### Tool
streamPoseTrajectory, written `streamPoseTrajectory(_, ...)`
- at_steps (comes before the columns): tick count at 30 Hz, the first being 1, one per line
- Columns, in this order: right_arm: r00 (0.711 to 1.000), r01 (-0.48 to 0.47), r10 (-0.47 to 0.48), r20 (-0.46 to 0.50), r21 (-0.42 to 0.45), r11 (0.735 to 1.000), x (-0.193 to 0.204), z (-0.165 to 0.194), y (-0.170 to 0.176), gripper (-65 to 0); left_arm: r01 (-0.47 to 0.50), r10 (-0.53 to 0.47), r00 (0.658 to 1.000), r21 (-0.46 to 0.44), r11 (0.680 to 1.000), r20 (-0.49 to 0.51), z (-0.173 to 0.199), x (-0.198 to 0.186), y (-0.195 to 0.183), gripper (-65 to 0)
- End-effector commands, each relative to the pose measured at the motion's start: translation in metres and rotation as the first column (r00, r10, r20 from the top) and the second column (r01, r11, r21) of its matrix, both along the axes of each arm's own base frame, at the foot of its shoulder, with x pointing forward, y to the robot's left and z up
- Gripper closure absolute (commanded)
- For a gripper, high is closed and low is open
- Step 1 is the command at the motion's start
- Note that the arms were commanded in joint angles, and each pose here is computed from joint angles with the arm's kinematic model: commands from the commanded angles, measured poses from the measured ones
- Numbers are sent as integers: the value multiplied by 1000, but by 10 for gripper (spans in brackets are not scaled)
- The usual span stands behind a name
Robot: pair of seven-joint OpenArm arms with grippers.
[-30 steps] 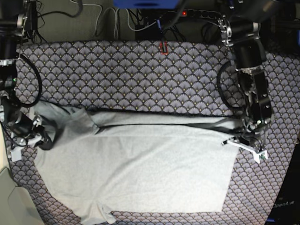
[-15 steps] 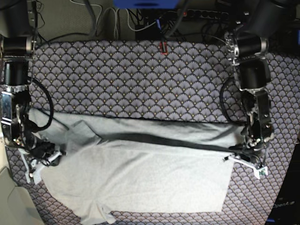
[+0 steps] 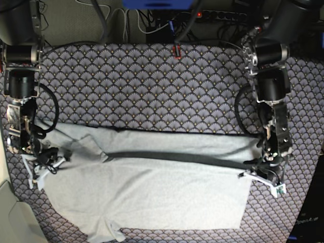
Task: Fold the T-shirt properly
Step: 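Lift the shoulder edge and pull both grippers toward the hem, then lower the folded edge onto the shirt and open both grippers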
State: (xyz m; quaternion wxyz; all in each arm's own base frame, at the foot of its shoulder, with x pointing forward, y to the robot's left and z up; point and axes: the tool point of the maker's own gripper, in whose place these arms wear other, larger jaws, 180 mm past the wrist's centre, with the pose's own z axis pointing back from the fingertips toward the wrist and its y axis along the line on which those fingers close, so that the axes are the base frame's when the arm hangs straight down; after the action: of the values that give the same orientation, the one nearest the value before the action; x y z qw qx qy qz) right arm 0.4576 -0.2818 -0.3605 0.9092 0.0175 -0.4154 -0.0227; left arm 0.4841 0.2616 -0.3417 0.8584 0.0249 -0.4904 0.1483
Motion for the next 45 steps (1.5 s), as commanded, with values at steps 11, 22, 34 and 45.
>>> streamPoseTrajectory(11,990,7,-5,139,-13,1000,35,58,-8,0,70,-74,995,68,995,66,39,34,-19,-9)
streamPoseTrajectory(22,991,8,-7,131,-10,1000,34,54,-8,0,61,-65,996,73,995,60,37,31,-12,-21)
streamPoseTrajectory(34,992,10,-8,127,-16,1000,32,53,-10,-269,49,-54,997,86,995,60,40,29,-1,-385)
streamPoseTrajectory(45,998,29,-27,51,-39,999,8,30,-29,-282,59,-60,998,115,992,1,0,-15,3,-392)
